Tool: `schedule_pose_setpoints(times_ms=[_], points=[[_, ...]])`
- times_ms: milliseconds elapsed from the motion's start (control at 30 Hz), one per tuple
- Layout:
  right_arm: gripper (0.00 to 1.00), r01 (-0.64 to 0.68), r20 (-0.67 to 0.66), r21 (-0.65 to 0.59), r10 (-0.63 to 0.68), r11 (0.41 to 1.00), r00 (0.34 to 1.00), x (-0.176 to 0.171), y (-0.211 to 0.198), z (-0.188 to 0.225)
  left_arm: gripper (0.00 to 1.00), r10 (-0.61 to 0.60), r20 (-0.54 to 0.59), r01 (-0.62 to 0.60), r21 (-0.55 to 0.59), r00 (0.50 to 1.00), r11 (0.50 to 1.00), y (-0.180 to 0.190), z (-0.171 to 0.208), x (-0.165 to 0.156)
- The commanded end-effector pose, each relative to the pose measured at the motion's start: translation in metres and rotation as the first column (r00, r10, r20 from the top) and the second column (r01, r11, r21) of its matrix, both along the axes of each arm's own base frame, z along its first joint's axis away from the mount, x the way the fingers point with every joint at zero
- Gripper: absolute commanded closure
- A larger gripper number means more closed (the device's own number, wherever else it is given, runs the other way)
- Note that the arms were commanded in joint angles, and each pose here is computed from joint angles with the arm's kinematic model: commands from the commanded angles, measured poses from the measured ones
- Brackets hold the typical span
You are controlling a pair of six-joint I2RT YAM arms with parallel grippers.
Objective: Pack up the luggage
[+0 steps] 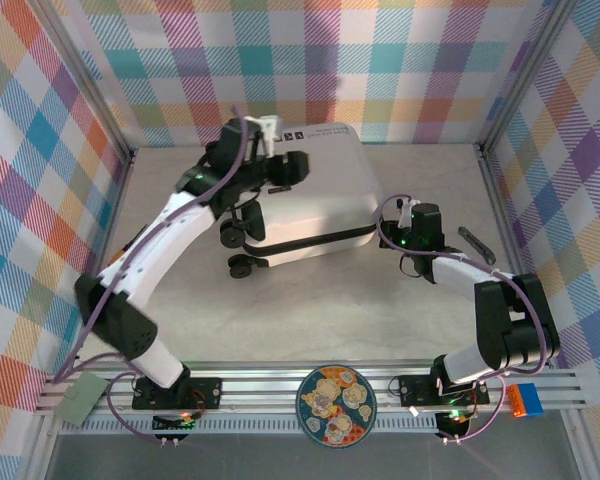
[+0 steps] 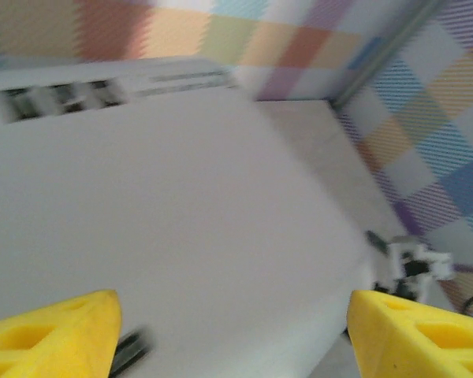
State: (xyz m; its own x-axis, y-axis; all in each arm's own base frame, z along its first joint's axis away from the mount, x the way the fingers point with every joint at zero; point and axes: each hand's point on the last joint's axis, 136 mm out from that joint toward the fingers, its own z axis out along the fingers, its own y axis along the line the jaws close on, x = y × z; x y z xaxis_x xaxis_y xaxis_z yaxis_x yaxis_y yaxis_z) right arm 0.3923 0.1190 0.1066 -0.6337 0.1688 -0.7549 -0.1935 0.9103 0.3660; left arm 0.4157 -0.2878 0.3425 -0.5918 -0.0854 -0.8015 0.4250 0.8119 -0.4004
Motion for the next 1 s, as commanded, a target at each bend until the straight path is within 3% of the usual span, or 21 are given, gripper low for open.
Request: schedule_pose_setpoints(times_ms=[0,167,333,567,733,967], points=[[1.0,-0.045,0.061,0.034,0.043,0.998,0.997,0.008,0.01,0.016,0.22,-0.17,0.11,0.184,-0.137,0.979,0.973,-0.064,0.029,0.01],[1.0,-0.059,0.066,0.042,0.057,0.997,0.996,0.008,0.012,0.02,0.21,-0.291,0.154,0.321,-0.239,0.944,0.916,-0.141,0.04,0.041],[1.0,-0.067,0.067,0.043,0.064,0.997,0.996,0.009,0.014,0.021,0.19,-0.313,0.187,0.356,-0.284,0.931,0.89,-0.19,0.027,0.064],[1.0,-0.075,0.064,0.048,0.072,0.996,0.995,0.006,0.015,0.021,0.15,-0.289,0.216,0.342,-0.273,0.933,0.899,-0.22,0.004,0.063],[1.0,-0.075,0.067,0.055,0.072,0.996,0.995,0.006,0.015,0.022,0.12,-0.278,0.214,0.316,-0.168,0.936,0.934,-0.235,-0.022,0.054],[1.0,-0.083,0.064,0.069,0.079,0.994,0.995,0.006,0.018,0.022,0.11,-0.294,0.181,0.327,-0.19,0.938,0.926,-0.25,-0.049,0.056]])
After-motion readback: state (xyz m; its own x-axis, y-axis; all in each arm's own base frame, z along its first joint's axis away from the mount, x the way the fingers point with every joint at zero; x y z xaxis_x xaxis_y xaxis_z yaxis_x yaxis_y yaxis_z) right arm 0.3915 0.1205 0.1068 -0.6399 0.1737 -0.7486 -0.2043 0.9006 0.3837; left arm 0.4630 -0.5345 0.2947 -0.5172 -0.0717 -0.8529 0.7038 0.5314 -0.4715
